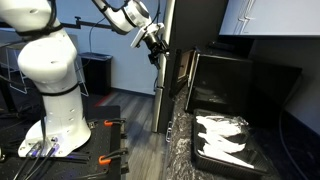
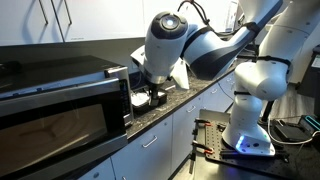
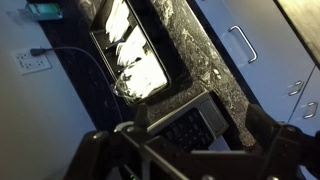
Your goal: Press a button on the microwave
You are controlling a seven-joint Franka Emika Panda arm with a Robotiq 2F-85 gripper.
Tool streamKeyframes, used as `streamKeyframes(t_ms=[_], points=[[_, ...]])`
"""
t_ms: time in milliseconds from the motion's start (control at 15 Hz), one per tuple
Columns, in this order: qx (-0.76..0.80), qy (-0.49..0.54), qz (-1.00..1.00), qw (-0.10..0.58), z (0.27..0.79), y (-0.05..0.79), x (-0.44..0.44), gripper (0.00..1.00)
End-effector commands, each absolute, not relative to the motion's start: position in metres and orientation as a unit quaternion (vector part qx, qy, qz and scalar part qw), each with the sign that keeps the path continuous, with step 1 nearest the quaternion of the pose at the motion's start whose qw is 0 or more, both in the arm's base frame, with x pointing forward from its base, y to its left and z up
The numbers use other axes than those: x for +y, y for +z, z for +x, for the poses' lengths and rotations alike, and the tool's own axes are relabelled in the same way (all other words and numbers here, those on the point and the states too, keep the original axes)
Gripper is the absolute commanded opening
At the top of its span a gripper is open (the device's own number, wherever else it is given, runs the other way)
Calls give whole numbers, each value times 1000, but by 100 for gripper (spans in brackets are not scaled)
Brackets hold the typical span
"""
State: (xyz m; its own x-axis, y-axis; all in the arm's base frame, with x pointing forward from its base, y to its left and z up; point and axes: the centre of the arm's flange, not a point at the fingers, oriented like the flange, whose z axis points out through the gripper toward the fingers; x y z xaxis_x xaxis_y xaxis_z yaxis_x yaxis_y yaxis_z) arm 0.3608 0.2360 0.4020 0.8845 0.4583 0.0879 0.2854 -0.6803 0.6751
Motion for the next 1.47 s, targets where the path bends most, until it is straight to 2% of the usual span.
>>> streamKeyframes(t_ms=[0, 67, 200, 267, 733, 800, 867, 1000, 1400], points=[[287, 125, 875, 370, 370, 377, 250, 100], [297, 126, 864, 387, 370, 371, 255, 75], [315, 133, 844, 412, 365, 363, 262, 66], [317, 140, 835, 427, 364, 361, 266, 56], [296, 188, 802, 483, 355, 356, 266, 3], [287, 190, 803, 486, 353, 356, 263, 0], [304, 182, 807, 472, 354, 358, 265, 15], [296, 183, 808, 475, 354, 358, 264, 2], [303, 184, 808, 471, 365, 343, 255, 0]])
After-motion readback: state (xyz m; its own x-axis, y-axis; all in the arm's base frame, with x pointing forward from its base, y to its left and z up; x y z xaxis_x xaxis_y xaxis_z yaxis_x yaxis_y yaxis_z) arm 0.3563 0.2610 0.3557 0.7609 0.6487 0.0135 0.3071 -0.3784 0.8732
